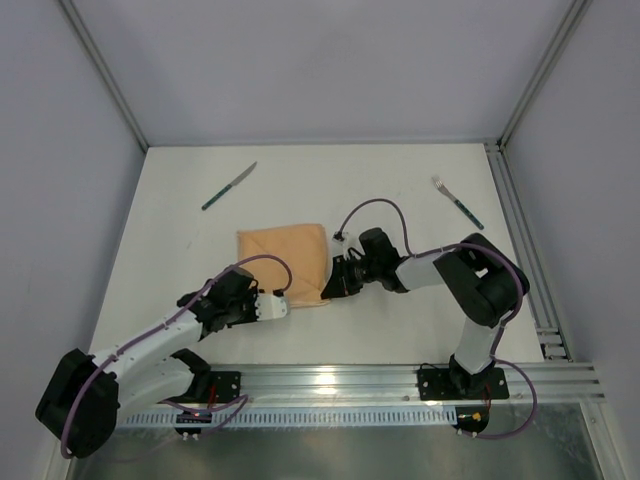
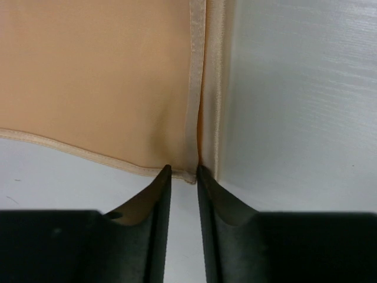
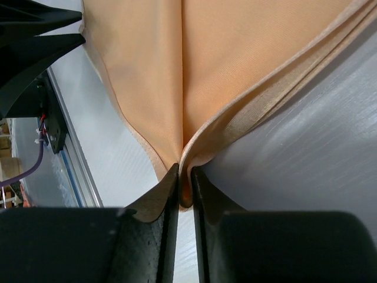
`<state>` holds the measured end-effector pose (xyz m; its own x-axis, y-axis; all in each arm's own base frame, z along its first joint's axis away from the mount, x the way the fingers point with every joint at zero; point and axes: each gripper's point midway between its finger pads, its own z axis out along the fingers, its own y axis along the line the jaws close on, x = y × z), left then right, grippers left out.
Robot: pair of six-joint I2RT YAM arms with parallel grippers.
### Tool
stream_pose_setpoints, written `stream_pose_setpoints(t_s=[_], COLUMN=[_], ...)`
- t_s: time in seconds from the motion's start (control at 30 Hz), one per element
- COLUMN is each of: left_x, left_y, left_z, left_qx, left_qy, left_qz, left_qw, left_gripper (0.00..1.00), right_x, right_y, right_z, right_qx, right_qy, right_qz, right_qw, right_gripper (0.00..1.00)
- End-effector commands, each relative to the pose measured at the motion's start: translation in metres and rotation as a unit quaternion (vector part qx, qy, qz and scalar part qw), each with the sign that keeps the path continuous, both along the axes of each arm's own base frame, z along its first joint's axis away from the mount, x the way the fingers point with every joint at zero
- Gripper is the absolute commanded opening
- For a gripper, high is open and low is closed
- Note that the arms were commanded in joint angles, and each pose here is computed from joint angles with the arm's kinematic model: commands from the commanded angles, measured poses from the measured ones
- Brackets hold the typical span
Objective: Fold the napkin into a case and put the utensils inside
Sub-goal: Smooth out the upper triangle-folded napkin at the center of the board, then pick up the upper triangle-folded napkin from the center of the board.
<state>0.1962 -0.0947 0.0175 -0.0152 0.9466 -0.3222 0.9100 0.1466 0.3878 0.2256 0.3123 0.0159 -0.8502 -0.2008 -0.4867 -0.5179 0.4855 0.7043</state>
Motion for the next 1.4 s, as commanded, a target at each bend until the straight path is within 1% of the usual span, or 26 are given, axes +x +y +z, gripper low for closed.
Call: stream_pose_setpoints(t_s=[0.0,0.03,0.07,0.1,0.17,0.2,0.27,0.3,0.37,0.43,0.47,0.5,0.63,0.67,0.7,0.77,0.87,0.9,0.97,1.0,1.1,1.13,1.2,1.23,1.33,1.37], left_x=[0.001,-0.002,-0.005,-0.008,-0.013,-0.016,-0.016,-0.014,-0.011,-0.012,-0.009,-0.007,0.006,0.013,0.014,0.011,0.003,-0.004,0.0,0.002,0.01,0.017,0.023,0.026,0.032,0.034], left_y=[-0.005,-0.006,-0.01,-0.011,-0.018,-0.018,-0.019,-0.017,-0.016,-0.02,-0.024,-0.027,-0.042,-0.054,-0.059,-0.078,-0.09,-0.099,-0.102,-0.113,-0.115,-0.122,-0.122,-0.128,-0.122,-0.123], left_z=[0.009,0.012,0.015,0.02,0.031,0.036,0.043,0.044,0.04,0.032,0.031,0.031,0.036,0.044,0.045,0.046,0.037,0.032,0.029,0.033,0.021,0.027,0.019,0.023,0.01,0.007], left_qx=[-0.026,-0.03,-0.041,-0.046,-0.07,-0.072,-0.078,-0.075,-0.071,-0.077,-0.082,-0.086,-0.098,-0.114,-0.12,-0.14,-0.133,-0.129,-0.116,-0.131,-0.128,-0.146,-0.137,-0.144,-0.095,-0.087], left_qy=[-0.007,-0.004,0.002,0.008,0.009,0.013,0.0,-0.006,-0.014,-0.011,-0.013,-0.015,-0.052,-0.076,-0.083,-0.1,-0.108,-0.107,-0.125,-0.14,-0.148,-0.167,-0.176,-0.19,-0.213,-0.226], left_qz=[0.009,0.006,0.0,-0.002,-0.016,-0.021,-0.025,-0.023,-0.024,-0.027,-0.027,-0.027,-0.026,-0.035,-0.039,-0.061,-0.08,-0.1,-0.092,-0.096,-0.073,-0.064,-0.053,-0.053,-0.051,-0.052], left_qw=[1.0,1.0,0.999,0.999,0.997,0.997,0.997,0.997,0.997,0.997,0.996,0.996,0.994,0.99,0.989,0.983,0.982,0.981,0.981,0.977,0.978,0.973,0.973,0.97,0.971,0.969], left_gripper=[0.3,0.37,0.41,0.48,0.54,0.6,0.65,0.7,0.74,0.83,0.94,0.99,0.99,0.99,0.99,0.99,0.99,0.99,0.99,0.99,0.99,0.99,0.99,0.98,0.88,0.83], right_x=[-0.025,-0.024,-0.025,-0.025,-0.026,-0.025,-0.024,-0.025,-0.024,-0.024,-0.023,-0.021,-0.016,-0.016,-0.015,-0.012,-0.01,-0.008,-0.003,-0.002,0.002,0.002,0.003,0.003,0.005,0.005], right_y=[-0.032,-0.031,-0.03,-0.029,-0.027,-0.025,-0.023,-0.021,-0.017,-0.013,-0.01,-0.007,0.002,0.003,0.004,0.008,0.011,0.013,0.014,0.015,0.015,0.015,0.015,0.016,0.015,0.014], right_z=[-0.051,-0.048,-0.046,-0.044,-0.037,-0.031,-0.025,-0.022,-0.014,-0.005,0.002,0.008,0.03,0.036,0.038,0.05,0.061,0.067,0.071,0.073,0.072,0.072,0.074,0.075,0.075,0.074], right_qx=[-0.1,-0.098,-0.094,-0.091,-0.083,-0.077,-0.071,-0.068,-0.059,-0.047,-0.039,-0.032,-0.001,0.004,0.008,0.029,0.045,0.053,0.062,0.065,0.064,0.064,0.066,0.069,0.064,0.062], right_qy=[0.048,0.046,0.048,0.049,0.052,0.054,0.062,0.068,0.081,0.1,0.104,0.106,0.121,0.12,0.121,0.131,0.139,0.143,0.143,0.152,0.155,0.155,0.16,0.159,0.156,0.156], right_qz=[-0.014,-0.015,-0.014,-0.015,-0.014,-0.017,-0.018,-0.017,-0.026,-0.036,-0.038,-0.041,-0.06,-0.061,-0.064,-0.076,-0.09,-0.099,-0.112,-0.122,-0.137,-0.139,-0.144,-0.144,-0.149,-0.15], right_qw=[0.994,0.994,0.994,0.994,0.995,0.995,0.995,0.995,0.995,0.993,0.993,0.993,0.991,0.991,0.99,0.988,0.985,0.983,0.981,0.979,0.976,0.976,0.974,0.974,0.974,0.974], right_gripper=[0.17,0.15,0.14,0.12,0.09,0.06,0.04,0.04,0.04,0.04,0.04,0.04,0.04,0.04,0.04,0.04,0.04,0.04,0.04,0.04,0.04,0.04,0.04,0.04,0.04,0.04])
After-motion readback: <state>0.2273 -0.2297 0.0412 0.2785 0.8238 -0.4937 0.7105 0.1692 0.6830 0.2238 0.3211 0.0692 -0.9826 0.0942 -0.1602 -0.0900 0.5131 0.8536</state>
